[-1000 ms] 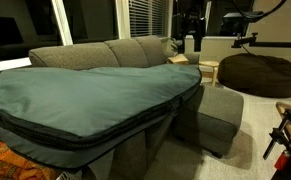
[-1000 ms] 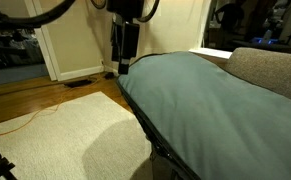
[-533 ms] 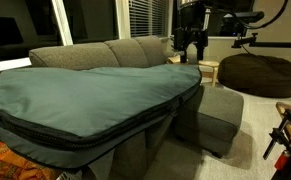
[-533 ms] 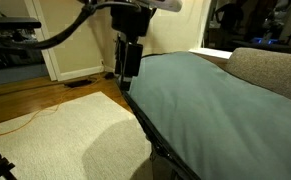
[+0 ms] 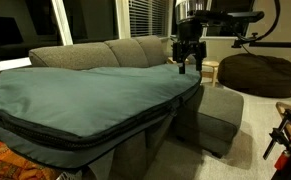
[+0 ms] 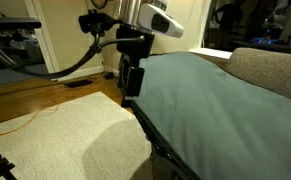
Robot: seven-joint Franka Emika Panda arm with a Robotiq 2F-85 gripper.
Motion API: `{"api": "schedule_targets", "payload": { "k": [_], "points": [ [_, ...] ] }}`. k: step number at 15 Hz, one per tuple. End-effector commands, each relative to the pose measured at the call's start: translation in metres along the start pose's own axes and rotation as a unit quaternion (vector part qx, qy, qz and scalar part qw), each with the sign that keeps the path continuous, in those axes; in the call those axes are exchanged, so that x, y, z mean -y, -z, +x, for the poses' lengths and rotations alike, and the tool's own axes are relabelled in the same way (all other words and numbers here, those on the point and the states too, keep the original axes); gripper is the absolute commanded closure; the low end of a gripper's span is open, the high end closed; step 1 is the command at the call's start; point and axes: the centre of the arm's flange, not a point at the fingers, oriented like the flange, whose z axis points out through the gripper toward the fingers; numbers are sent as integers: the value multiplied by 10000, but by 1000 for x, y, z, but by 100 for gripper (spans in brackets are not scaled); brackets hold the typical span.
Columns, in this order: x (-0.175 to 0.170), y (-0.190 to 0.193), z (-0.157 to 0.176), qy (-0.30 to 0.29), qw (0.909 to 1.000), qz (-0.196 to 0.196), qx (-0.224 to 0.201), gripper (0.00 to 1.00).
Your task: Unzip the object
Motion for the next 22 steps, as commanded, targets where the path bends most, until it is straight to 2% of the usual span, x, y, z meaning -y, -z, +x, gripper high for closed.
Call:
{"api": "schedule_targets", "payload": {
  "k": [1, 6, 11, 18, 22],
  "points": [
    [0, -1, 0, -2, 10000, -1, 6, 0],
    [4, -2, -1, 35, 10000, -6, -4, 0],
    [11, -19, 6, 113, 9999, -62, 80, 0],
    [-1, -50, 38, -93, 9992, -161, 346, 0],
    [-17, -64, 55, -137, 9985, -94, 526, 0]
  ]
}}
